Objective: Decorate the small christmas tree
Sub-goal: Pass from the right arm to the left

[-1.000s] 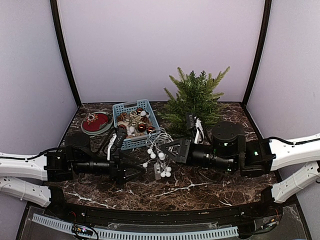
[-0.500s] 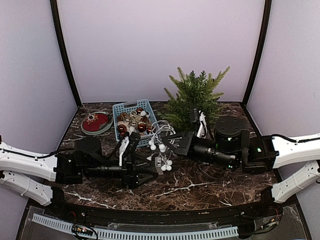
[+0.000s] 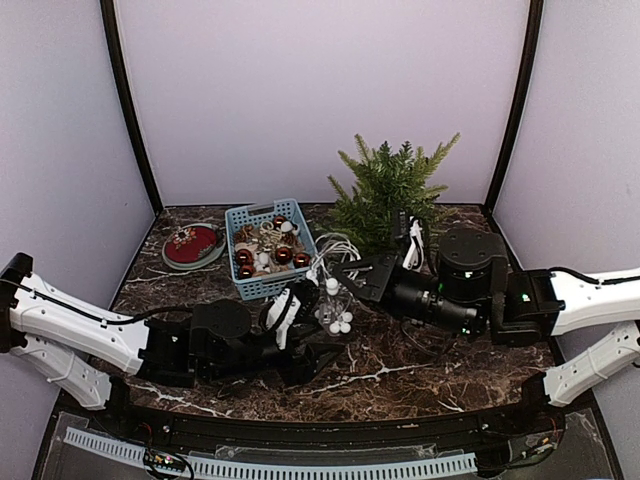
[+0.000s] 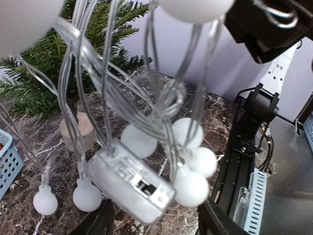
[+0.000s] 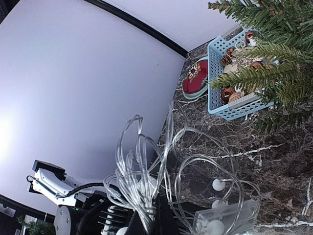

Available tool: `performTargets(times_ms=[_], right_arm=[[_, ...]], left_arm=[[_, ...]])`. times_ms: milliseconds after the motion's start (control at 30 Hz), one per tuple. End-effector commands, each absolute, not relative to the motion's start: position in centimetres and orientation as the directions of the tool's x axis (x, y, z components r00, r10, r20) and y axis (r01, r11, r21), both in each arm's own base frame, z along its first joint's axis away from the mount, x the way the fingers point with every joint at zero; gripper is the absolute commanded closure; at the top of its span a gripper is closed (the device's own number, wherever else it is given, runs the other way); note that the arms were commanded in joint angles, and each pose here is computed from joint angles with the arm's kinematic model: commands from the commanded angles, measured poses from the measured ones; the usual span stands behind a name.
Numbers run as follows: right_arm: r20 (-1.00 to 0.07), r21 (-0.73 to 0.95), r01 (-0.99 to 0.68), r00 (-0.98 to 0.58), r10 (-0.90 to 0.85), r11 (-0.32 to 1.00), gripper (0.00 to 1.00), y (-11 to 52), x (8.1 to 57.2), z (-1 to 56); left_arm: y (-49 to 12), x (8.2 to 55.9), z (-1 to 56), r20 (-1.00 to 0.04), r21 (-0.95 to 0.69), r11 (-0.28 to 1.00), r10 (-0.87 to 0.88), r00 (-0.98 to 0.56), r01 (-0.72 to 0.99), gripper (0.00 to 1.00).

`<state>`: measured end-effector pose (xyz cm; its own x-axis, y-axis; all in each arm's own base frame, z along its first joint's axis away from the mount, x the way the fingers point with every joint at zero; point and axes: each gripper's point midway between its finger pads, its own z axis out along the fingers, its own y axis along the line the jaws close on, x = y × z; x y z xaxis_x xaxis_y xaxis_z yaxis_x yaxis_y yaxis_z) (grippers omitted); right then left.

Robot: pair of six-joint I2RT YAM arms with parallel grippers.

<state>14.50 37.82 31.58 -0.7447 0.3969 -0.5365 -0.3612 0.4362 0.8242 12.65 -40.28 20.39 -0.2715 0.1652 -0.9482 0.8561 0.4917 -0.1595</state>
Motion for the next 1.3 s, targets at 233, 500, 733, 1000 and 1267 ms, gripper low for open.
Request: performTargets(times_ms=[233,500,733,1000,1267], right_arm=[[-0.489,0.866,-0.350,-0.739,0.464,0.357,1.00,37.3,14.5,34.7],[-0.482,0.870,-0.340,-0.743,0.464,0.358,1.00,37.5,14.5,34.5],[-0.474,0.872,-0.319,-0.741,0.475,0.372,1.00,37.1,14.7,33.8],[-0.495,0.848,-0.282,-0.723,0.481,0.449,1.00,35.8,15.3,32.3],[-0.535,0.791,-0.260,-0.733,0.421,0.553,0.80,33.4,14.9,30.2]], left_arm=[[-40.0,16.1,23.1,-0.986,-0.003,0.729,0.114,-0.126,0.685,0.35],[-39.7,16.4,23.3,-0.986,0.050,0.758,0.140,-0.088,0.651,0.51],[-40.0,16.1,23.0,-0.973,0.163,0.771,0.228,-0.028,0.615,0.68],[-39.8,15.2,21.4,-0.952,0.211,0.747,0.302,-0.039,0.630,0.85],[-39.1,12.2,19.1,-0.902,0.127,0.621,0.397,-0.170,0.774,0.84]])
